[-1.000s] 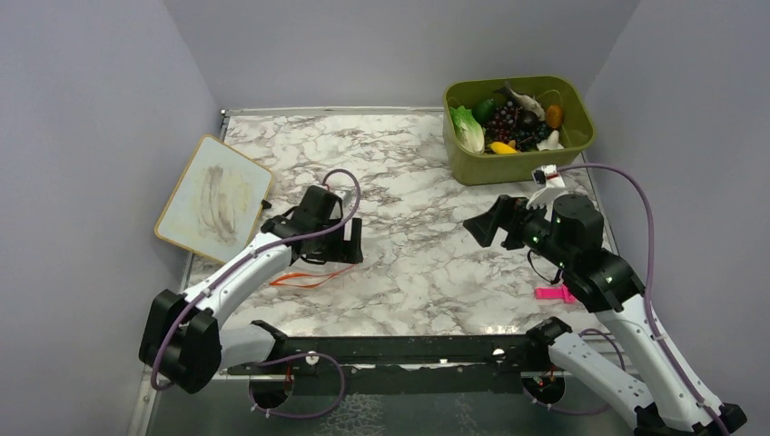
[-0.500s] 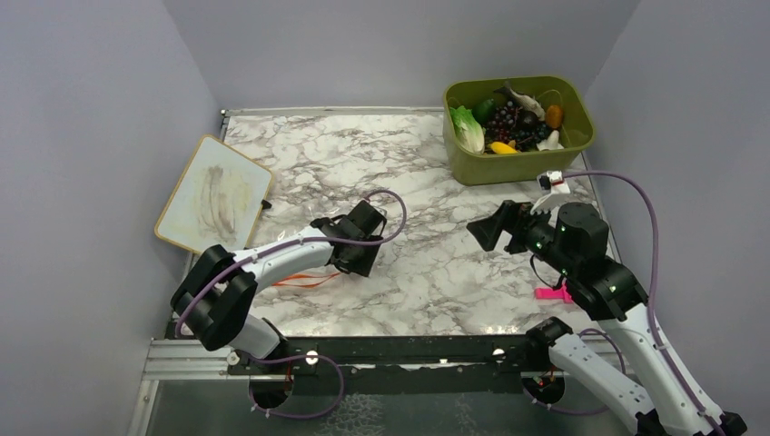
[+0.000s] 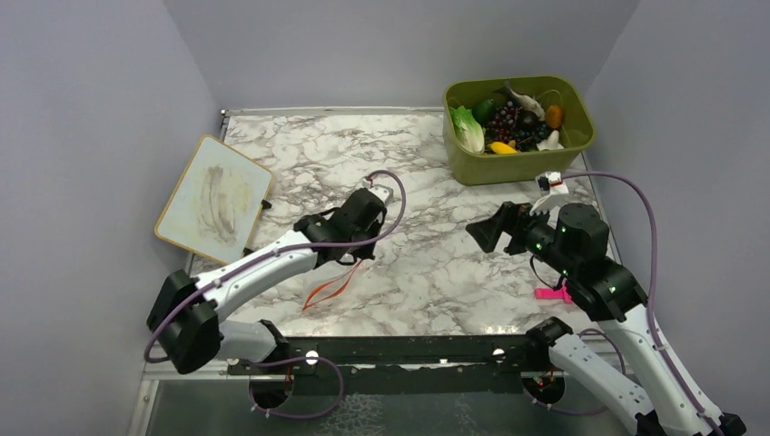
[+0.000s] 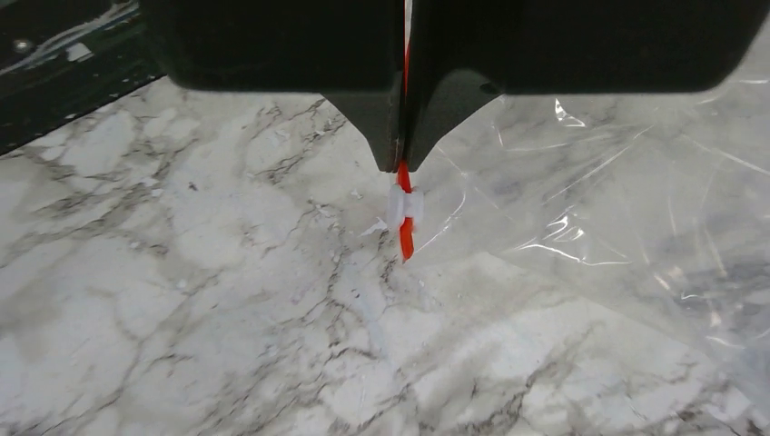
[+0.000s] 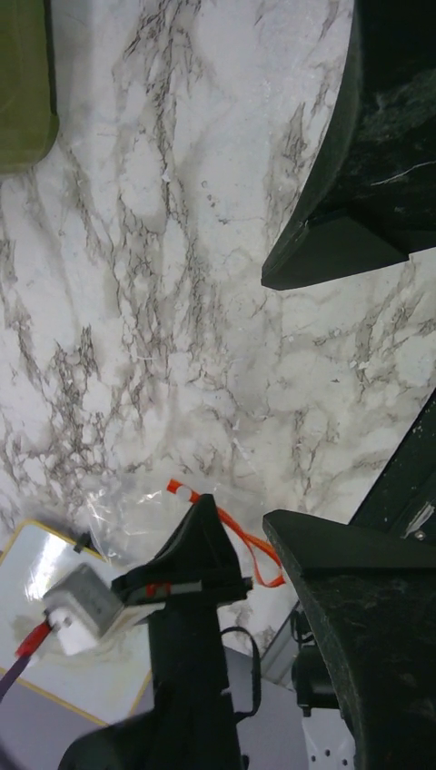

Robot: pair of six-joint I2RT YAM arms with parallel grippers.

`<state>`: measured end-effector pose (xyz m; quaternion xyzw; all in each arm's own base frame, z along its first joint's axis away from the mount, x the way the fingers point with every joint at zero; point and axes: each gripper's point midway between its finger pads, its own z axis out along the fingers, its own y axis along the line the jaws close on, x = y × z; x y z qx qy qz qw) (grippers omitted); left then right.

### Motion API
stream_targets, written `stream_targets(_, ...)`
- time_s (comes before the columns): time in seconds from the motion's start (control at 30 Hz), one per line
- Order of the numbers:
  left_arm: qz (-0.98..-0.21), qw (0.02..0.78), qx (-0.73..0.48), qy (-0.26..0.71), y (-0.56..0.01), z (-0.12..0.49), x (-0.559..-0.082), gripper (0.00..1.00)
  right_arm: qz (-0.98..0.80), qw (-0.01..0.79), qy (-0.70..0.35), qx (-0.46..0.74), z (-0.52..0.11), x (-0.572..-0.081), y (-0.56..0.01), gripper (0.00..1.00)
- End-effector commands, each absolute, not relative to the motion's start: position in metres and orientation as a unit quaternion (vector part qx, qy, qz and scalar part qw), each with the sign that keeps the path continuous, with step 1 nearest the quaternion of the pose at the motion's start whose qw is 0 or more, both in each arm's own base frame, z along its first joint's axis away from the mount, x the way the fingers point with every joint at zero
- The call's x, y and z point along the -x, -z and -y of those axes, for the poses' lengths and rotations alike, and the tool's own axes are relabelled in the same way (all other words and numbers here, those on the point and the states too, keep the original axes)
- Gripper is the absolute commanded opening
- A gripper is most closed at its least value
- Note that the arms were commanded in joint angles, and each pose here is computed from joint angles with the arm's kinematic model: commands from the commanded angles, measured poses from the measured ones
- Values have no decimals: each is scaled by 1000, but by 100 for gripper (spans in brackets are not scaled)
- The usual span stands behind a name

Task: Place the food in the zip-top bag and seal the zipper
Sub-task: Pick up the zipper food storage bag at the center of the board.

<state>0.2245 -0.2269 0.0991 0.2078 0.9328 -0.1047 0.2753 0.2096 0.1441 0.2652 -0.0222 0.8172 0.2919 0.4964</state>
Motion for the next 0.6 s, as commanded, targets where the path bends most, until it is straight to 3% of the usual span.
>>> stream_targets(0.0,-904,364,-153,162,-170,232,-233,0,-787,501,-350,88,-167,-199,-275,92)
stream_targets(0.3,-855,427,-77,283,-243,239,-222,0,-768,434,-459,109,-208,-190,-262,75)
stream_targets(0.43,-835,444,-19,326,-260,238,-222,0,-765,405,-490,101,-220,-191,-252,63)
stream_targets(0.57,-826,462,40,320,-251,223,-227,0,-770,391,-495,97,-226,-195,-239,58)
